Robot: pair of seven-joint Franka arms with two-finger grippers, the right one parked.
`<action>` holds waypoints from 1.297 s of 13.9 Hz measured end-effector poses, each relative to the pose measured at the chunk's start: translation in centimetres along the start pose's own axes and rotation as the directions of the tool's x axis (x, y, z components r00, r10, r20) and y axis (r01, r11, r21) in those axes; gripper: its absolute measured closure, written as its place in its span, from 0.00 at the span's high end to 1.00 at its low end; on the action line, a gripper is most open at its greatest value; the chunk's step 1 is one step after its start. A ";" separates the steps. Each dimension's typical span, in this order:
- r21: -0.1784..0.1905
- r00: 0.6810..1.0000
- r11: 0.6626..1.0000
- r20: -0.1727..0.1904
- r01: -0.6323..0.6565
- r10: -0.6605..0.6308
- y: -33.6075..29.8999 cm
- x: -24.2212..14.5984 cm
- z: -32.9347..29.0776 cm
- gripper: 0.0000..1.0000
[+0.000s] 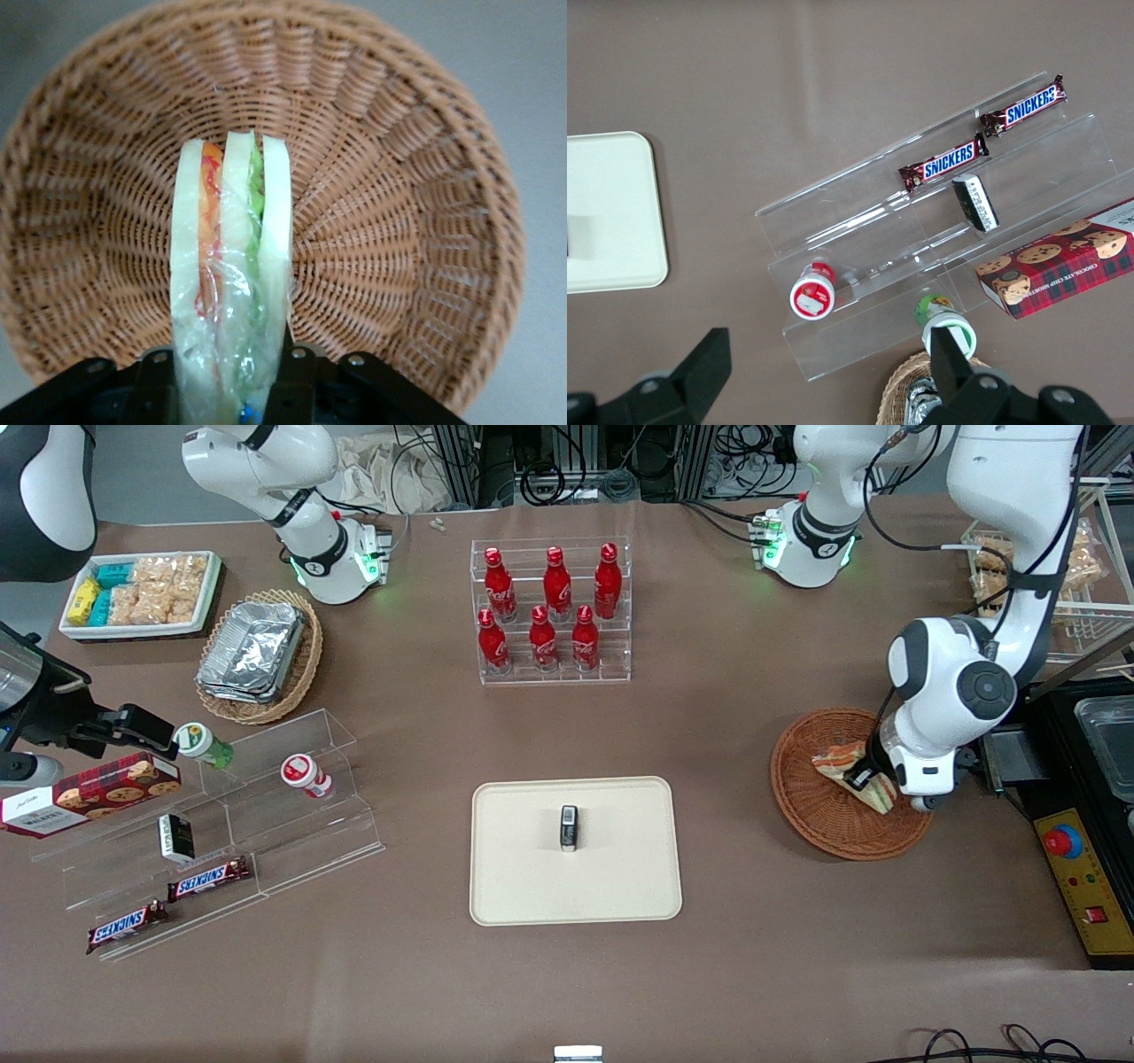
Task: Place sandwich from basket to tray
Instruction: 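Lift the sandwich and carry it over the cream tray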
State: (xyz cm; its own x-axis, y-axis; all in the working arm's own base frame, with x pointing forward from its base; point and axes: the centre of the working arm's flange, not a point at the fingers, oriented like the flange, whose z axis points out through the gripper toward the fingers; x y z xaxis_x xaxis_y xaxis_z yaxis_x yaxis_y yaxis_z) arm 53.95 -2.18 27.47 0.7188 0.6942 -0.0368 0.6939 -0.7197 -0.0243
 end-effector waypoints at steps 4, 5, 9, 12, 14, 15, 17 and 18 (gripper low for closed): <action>0.041 0.993 0.993 0.046 -0.112 0.110 1.9 1.7 -10.0 0.20; 0.044 0.988 0.988 0.054 -0.150 0.148 2.6 2.1 -13.0 0.20; 0.031 0.934 0.935 0.062 -0.353 0.351 5.8 0.3 -24.2 0.20; -0.004 0.854 0.854 0.031 -0.520 0.520 10.8 -5.2 -27.1 0.20; -0.015 0.795 0.798 0.064 -0.603 0.603 14.3 -9.3 -25.2 0.20; -0.030 0.763 0.766 0.076 -0.642 0.642 16.5 -11.1 -23.3 0.20; -0.063 0.703 0.706 0.063 -0.705 0.708 21.9 -13.6 -18.1 0.20; -0.071 0.689 0.691 0.052 -0.720 0.723 24.6 -14.5 -15.1 0.20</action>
State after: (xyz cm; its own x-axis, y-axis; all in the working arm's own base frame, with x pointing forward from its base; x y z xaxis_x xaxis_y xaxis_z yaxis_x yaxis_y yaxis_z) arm 61.23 -29.85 42.46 0.9946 -0.0424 -0.0949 -0.0348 -0.9962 0.0804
